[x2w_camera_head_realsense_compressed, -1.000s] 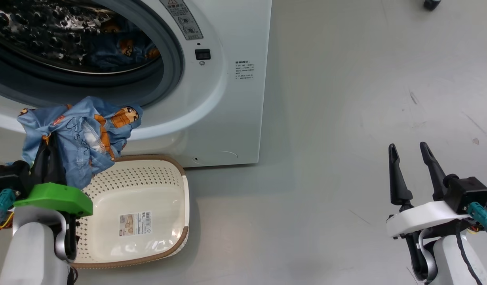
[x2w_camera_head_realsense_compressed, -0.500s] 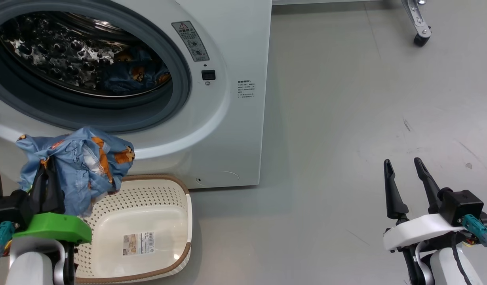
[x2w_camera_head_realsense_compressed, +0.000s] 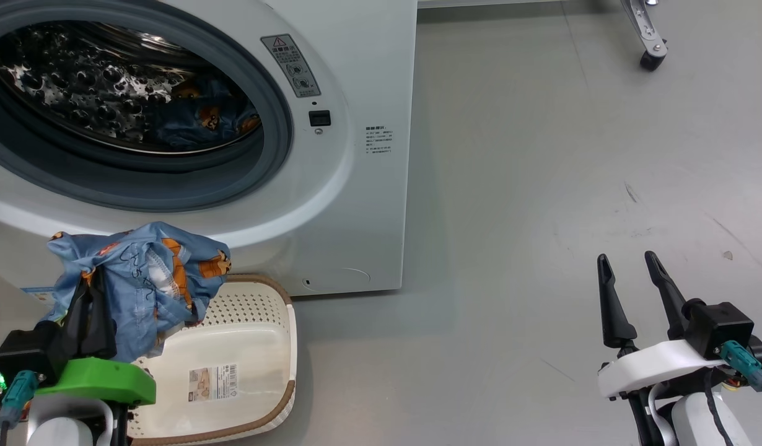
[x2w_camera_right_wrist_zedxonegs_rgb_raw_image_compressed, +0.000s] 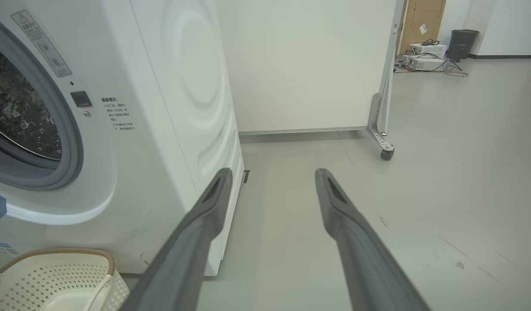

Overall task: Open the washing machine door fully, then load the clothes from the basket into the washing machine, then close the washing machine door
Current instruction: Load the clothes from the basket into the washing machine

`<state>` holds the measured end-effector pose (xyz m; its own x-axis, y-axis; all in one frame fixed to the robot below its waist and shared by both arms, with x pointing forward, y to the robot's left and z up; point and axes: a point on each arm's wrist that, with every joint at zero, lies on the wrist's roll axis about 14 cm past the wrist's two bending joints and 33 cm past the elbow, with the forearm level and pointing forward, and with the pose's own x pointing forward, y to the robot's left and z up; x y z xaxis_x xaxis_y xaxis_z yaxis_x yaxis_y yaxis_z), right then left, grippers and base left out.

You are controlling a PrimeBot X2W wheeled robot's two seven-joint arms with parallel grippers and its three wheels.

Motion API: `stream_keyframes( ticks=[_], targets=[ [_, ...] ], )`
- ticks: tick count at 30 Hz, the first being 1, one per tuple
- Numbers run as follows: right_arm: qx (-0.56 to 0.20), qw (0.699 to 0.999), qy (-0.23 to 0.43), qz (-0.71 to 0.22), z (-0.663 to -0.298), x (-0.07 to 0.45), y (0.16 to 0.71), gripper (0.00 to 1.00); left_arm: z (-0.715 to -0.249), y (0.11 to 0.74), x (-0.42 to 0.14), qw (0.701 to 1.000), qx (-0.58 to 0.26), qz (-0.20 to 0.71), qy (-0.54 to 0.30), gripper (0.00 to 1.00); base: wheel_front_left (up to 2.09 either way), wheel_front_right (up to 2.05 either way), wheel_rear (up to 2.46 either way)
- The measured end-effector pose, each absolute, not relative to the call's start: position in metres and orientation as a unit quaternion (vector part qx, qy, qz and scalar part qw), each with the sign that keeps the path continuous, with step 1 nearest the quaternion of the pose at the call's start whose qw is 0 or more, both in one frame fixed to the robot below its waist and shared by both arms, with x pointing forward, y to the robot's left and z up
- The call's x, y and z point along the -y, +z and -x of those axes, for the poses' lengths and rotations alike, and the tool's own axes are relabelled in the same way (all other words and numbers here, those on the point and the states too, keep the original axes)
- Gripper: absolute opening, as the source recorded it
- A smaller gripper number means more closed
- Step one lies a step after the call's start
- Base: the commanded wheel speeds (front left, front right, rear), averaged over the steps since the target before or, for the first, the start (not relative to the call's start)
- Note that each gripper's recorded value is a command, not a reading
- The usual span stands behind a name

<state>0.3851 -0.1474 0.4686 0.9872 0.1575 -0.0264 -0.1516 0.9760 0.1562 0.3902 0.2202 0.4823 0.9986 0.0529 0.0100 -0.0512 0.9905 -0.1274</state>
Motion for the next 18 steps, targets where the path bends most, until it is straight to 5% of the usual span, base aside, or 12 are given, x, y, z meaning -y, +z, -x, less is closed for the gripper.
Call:
stream_keyframes(
  ticks=[18],
  targets=[
    [-0.040,0.993,0.082,-0.079,-0.389,0.144,0.453,1.00,-0.404,0.475,-0.211,0.998,0.000,0.064,0.014,0.00,0.00,0.00,0.00]
  ],
)
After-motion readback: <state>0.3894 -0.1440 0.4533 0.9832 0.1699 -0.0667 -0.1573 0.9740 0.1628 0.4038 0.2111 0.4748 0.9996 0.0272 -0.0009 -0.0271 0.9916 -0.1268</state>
